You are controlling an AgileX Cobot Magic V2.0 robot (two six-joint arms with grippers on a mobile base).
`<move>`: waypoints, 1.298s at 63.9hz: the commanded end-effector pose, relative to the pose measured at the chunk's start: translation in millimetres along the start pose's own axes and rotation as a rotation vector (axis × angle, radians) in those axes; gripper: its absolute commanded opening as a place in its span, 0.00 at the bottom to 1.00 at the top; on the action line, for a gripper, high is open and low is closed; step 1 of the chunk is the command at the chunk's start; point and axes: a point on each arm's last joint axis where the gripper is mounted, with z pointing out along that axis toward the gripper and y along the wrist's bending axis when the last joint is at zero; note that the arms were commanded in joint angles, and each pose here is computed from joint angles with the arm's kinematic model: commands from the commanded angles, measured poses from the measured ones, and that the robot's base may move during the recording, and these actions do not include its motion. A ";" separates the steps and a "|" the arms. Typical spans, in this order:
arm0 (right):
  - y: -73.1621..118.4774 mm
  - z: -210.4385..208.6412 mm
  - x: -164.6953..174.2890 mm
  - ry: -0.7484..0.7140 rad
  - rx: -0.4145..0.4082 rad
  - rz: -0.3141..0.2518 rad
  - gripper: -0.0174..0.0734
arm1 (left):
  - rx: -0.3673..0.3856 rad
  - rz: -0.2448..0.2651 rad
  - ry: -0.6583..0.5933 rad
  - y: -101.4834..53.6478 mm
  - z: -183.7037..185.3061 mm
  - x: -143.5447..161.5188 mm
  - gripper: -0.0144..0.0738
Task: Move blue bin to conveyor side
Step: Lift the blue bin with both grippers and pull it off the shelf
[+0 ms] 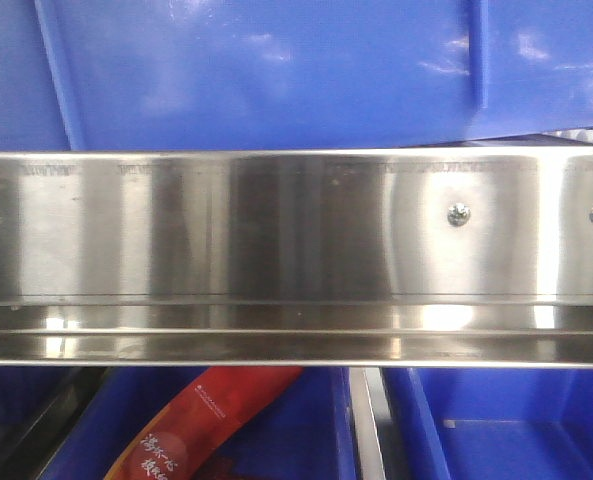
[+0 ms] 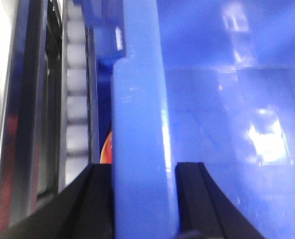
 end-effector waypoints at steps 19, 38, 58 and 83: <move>-8.7 -53.0 7.3 -0.128 -0.021 0.021 0.09 | 0.028 -0.018 -0.120 -15.1 -83.1 14.4 0.14; -15.3 -79.8 37.5 -0.150 -0.034 0.033 0.09 | -0.034 0.002 -0.194 -32.7 -122.8 33.0 0.14; -21.7 -119.8 42.9 -0.317 -0.056 0.046 0.09 | -0.017 0.018 -0.268 -41.1 -154.3 46.6 0.14; -28.8 -143.7 71.8 -0.293 -0.053 0.054 0.09 | 0.001 0.005 -0.374 -41.9 -198.5 71.8 0.14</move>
